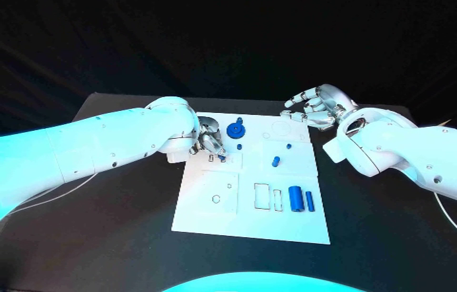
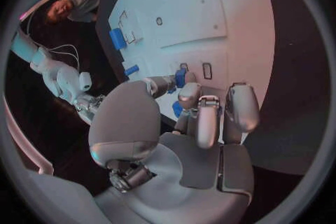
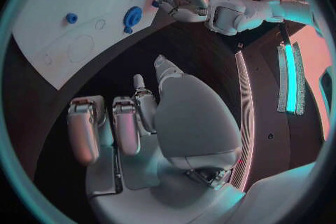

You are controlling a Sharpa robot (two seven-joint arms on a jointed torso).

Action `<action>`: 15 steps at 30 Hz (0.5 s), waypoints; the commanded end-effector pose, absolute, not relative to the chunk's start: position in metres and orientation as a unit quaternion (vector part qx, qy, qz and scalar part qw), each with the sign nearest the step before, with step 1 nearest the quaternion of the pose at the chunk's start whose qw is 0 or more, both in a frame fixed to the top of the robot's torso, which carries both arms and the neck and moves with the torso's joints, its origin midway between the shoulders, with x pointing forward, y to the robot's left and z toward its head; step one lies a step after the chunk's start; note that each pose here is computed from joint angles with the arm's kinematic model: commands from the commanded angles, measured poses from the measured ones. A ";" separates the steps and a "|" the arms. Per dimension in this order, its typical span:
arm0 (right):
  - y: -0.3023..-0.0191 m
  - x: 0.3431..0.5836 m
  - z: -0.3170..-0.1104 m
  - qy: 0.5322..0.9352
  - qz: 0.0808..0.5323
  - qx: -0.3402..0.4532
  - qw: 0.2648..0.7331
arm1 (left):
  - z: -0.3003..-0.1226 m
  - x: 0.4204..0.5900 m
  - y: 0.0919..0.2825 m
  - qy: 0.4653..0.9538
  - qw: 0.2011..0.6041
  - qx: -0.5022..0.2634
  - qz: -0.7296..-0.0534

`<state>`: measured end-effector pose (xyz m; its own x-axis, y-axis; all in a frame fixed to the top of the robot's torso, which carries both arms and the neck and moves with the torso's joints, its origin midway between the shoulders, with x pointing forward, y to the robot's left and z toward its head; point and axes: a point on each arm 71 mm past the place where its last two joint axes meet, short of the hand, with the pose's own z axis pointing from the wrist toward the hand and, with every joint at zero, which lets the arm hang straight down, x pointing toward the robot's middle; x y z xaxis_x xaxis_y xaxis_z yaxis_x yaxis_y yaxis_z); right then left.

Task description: Assemble the parts on the task board

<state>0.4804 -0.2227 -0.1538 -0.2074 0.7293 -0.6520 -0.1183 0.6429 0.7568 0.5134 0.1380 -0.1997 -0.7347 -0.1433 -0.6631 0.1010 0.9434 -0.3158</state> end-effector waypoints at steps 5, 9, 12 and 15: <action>-0.221 0.480 -0.154 0.688 0.363 0.215 0.591 | -0.203 0.510 0.136 0.923 0.351 0.010 -0.158; -0.220 0.479 -0.155 0.688 0.364 0.214 0.590 | -0.205 0.509 0.135 0.924 0.348 0.012 -0.157; -0.219 0.479 -0.156 0.688 0.364 0.214 0.590 | -0.206 0.508 0.135 0.925 0.346 0.013 -0.157; -0.219 0.479 -0.156 0.688 0.365 0.214 0.590 | -0.207 0.508 0.136 0.925 0.345 0.013 -0.157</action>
